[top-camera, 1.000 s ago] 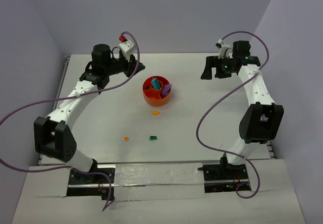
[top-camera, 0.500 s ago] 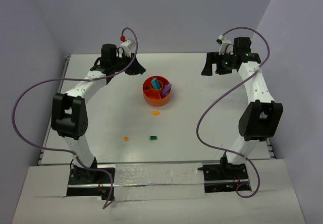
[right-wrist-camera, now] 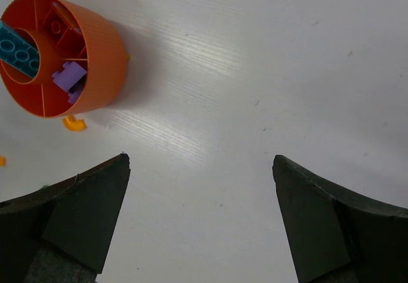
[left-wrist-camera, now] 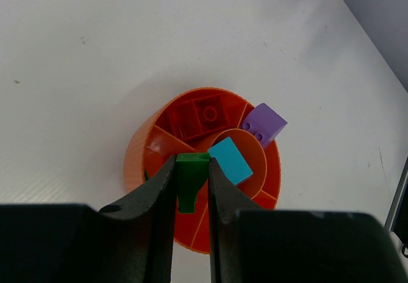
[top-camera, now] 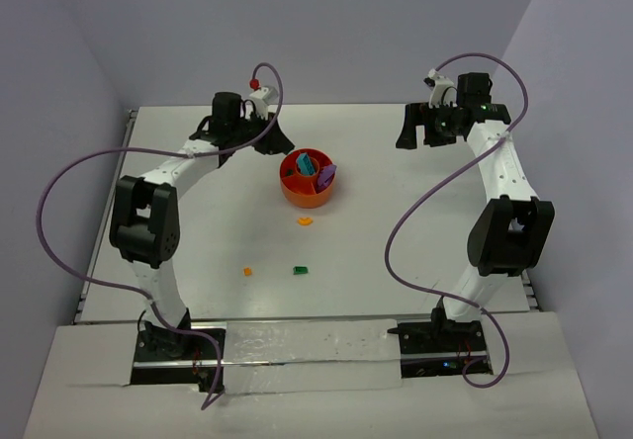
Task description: Sort the legos into containers by color
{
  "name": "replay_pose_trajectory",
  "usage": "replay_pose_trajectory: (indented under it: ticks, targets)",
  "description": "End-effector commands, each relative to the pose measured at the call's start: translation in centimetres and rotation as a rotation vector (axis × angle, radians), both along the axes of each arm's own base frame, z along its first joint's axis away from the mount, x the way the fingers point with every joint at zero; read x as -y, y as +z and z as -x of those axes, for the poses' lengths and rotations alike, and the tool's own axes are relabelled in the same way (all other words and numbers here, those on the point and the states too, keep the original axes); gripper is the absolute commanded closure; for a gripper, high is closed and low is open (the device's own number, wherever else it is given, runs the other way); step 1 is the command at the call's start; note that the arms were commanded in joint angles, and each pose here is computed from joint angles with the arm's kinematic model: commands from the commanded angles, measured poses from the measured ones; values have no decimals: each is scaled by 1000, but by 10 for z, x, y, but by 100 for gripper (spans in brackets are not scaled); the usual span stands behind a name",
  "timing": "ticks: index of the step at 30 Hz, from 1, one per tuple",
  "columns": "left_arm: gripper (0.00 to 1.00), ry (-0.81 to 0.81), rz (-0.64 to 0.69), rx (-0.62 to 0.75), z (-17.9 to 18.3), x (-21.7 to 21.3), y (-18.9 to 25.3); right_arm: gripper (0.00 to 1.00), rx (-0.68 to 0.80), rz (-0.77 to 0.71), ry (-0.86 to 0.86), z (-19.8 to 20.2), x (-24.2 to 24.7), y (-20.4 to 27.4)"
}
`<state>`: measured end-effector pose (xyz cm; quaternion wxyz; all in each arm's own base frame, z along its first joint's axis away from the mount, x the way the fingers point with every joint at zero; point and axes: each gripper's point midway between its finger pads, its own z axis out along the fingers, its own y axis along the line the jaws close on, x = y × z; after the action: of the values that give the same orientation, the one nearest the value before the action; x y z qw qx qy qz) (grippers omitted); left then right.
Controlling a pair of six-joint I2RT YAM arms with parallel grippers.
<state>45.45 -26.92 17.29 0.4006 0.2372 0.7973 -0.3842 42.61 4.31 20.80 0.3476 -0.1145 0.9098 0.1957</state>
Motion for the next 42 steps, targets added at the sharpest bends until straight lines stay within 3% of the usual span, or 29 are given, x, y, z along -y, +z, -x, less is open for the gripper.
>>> replay_pose_trajectory:
  ticks: [1, 10, 14, 17, 22, 24, 32, 35, 37, 42]
  targets:
    - [88, -36, -5, 15, 7, 10, -2, 0, 36, 22, 8, -4, 2, 7]
    - [78, -13, -38, 6, 6, 6, -15, 0, 44, 13, 9, -4, 0, 11]
    - [61, -12, -51, 4, 8, 4, -17, 0, 41, 11, 9, -4, 0, 10]
    - [43, -2, -52, 19, 9, 2, -15, 0, 43, 9, 10, -4, -1, 11]
    - [37, -9, -26, 89, 13, 0, 9, 0, 44, 8, 11, -1, -1, 12]
    - [37, -21, -7, 175, 19, -4, 30, 0, 44, 10, 13, 2, -1, 12]
    - [37, -137, -77, 408, 84, -30, 78, 0, 34, 6, 25, 15, -3, 6]
    - [38, -295, -143, 468, 124, -32, 66, 0, 30, 0, 34, 20, -5, 3]
    - [40, -430, -206, 392, 163, -31, 38, 0, 19, -6, 37, 24, -6, 0]
    - [41, -676, -401, 364, 233, -10, -31, 0, 30, 11, 36, 32, -4, -3]
